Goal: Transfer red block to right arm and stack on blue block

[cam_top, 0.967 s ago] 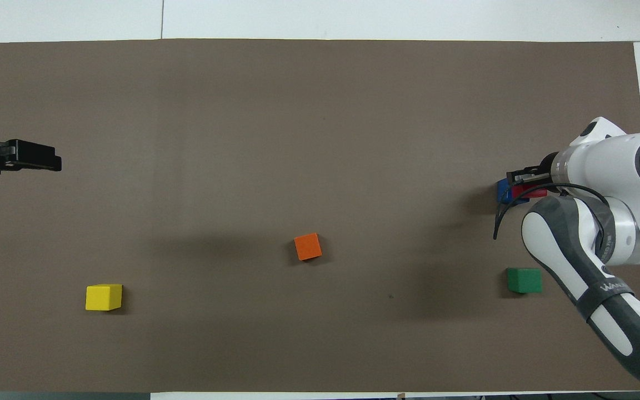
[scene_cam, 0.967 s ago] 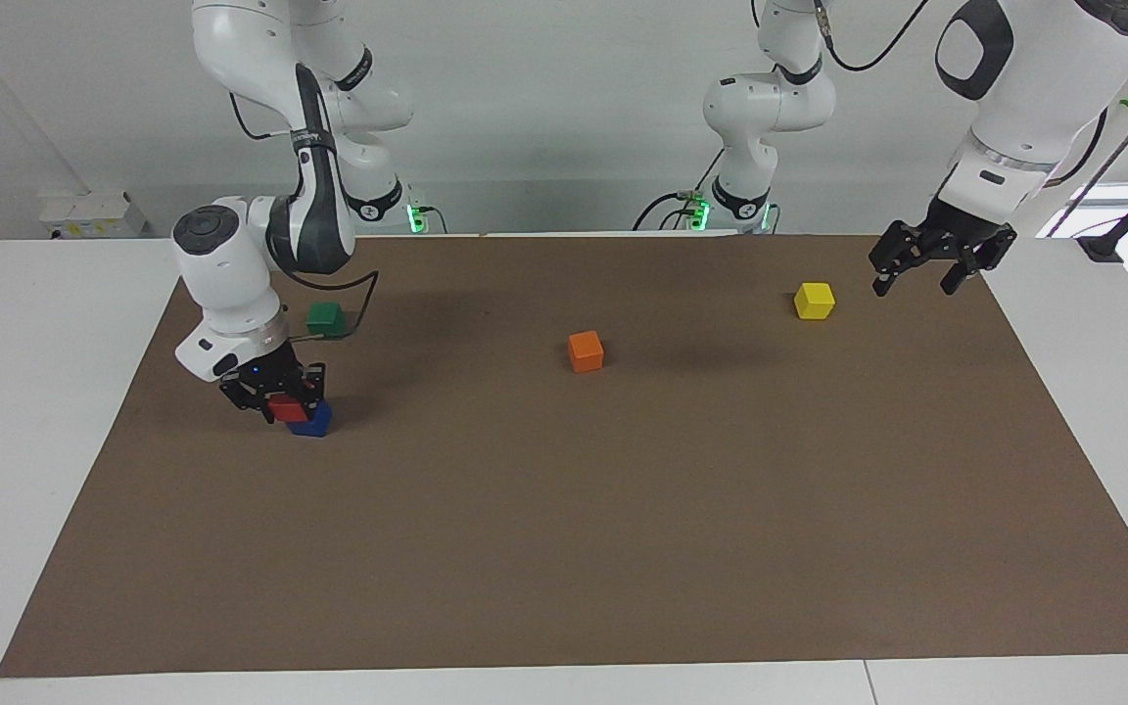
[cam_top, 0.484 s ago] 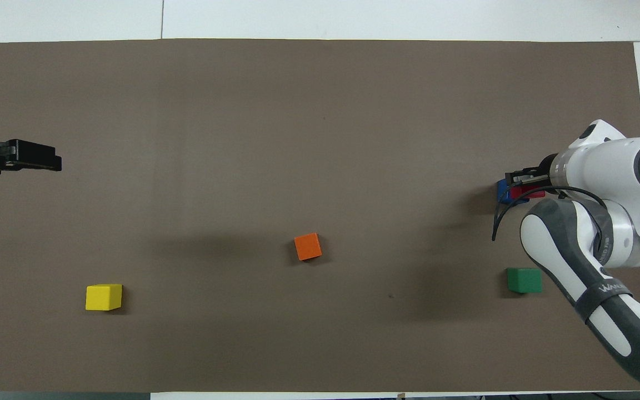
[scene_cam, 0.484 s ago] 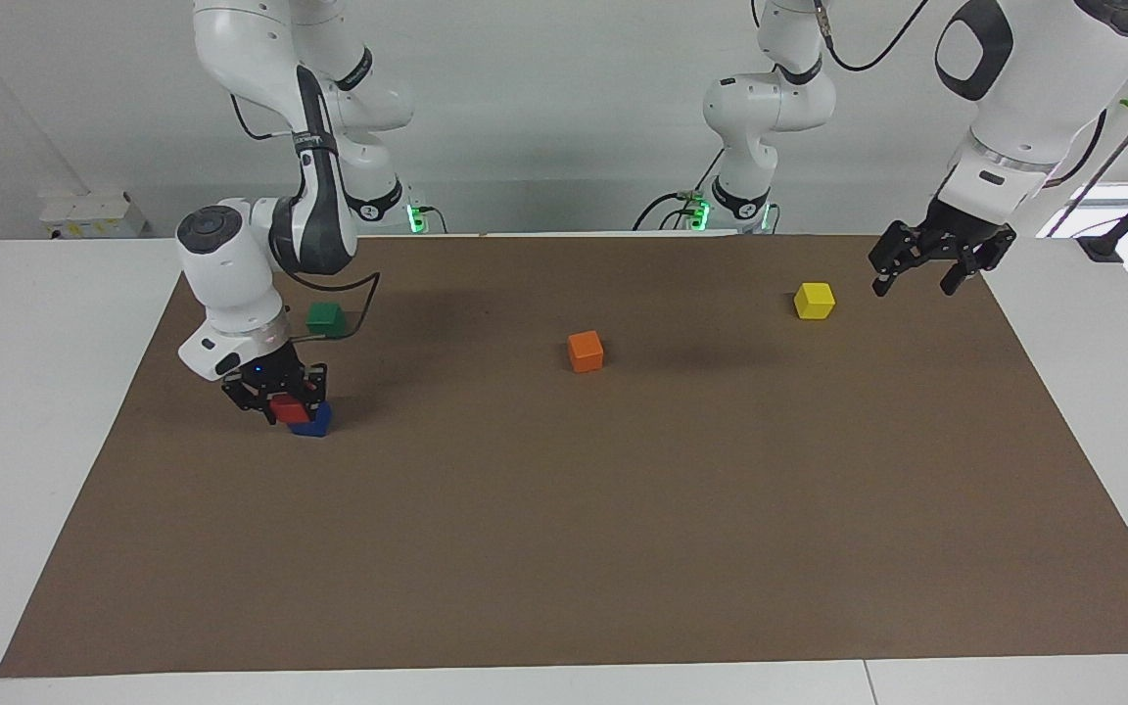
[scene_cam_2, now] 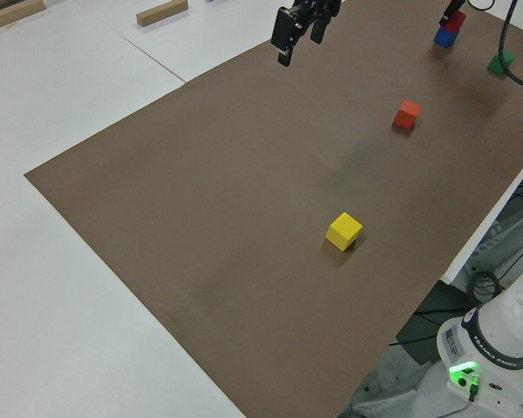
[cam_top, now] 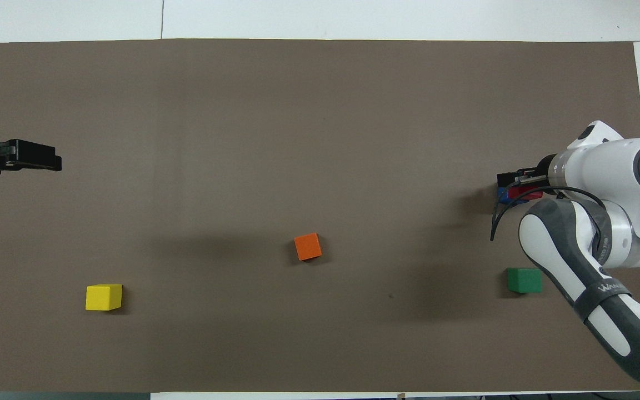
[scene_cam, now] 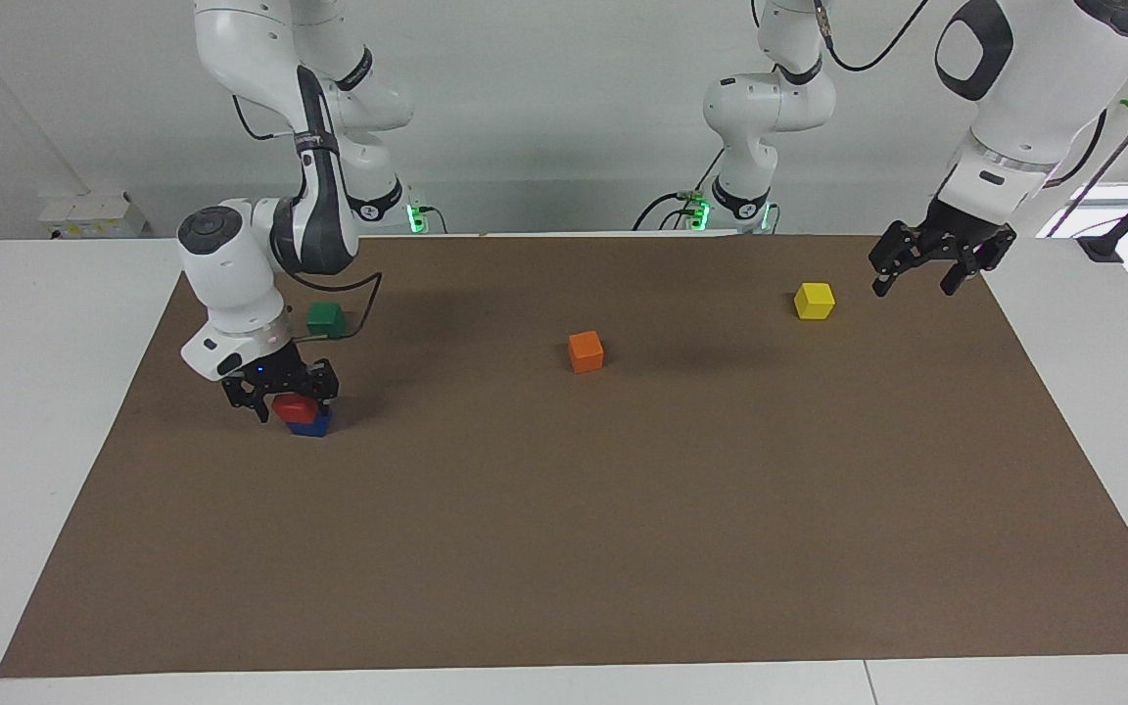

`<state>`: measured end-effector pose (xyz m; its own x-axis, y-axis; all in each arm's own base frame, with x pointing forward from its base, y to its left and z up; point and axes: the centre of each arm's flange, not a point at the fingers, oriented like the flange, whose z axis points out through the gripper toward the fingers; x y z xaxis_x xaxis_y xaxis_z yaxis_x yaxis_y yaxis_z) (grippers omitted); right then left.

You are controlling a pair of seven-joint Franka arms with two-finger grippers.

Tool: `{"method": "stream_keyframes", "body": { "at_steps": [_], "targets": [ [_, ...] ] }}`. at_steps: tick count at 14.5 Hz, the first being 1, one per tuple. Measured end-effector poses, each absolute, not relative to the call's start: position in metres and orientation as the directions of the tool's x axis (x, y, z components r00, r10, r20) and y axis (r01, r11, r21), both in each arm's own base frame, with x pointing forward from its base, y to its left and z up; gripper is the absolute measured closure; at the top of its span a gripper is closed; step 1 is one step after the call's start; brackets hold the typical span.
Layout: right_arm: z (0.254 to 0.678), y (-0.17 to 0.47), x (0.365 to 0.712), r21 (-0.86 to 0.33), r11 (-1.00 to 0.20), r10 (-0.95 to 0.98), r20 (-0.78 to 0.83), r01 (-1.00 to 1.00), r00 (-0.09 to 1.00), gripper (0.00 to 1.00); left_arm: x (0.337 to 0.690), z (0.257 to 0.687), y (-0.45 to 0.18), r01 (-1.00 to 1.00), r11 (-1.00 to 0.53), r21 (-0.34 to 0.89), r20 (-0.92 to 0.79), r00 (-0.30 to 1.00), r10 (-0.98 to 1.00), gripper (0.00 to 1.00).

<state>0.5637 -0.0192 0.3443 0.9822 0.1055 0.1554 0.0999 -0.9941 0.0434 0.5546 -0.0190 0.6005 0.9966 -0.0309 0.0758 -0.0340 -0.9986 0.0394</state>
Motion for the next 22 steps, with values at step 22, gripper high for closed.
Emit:
{"method": "stream_keyframes", "body": {
  "at_steps": [22],
  "targets": [
    [0.620, -0.051, 0.540, 0.009, -0.997, 0.081, -0.065, 0.082, 0.995, 0.00, 0.550, 0.591, -0.019, -0.034, -0.999, 0.040, 0.035, 0.999, -0.033, 0.00]
  ]
}}
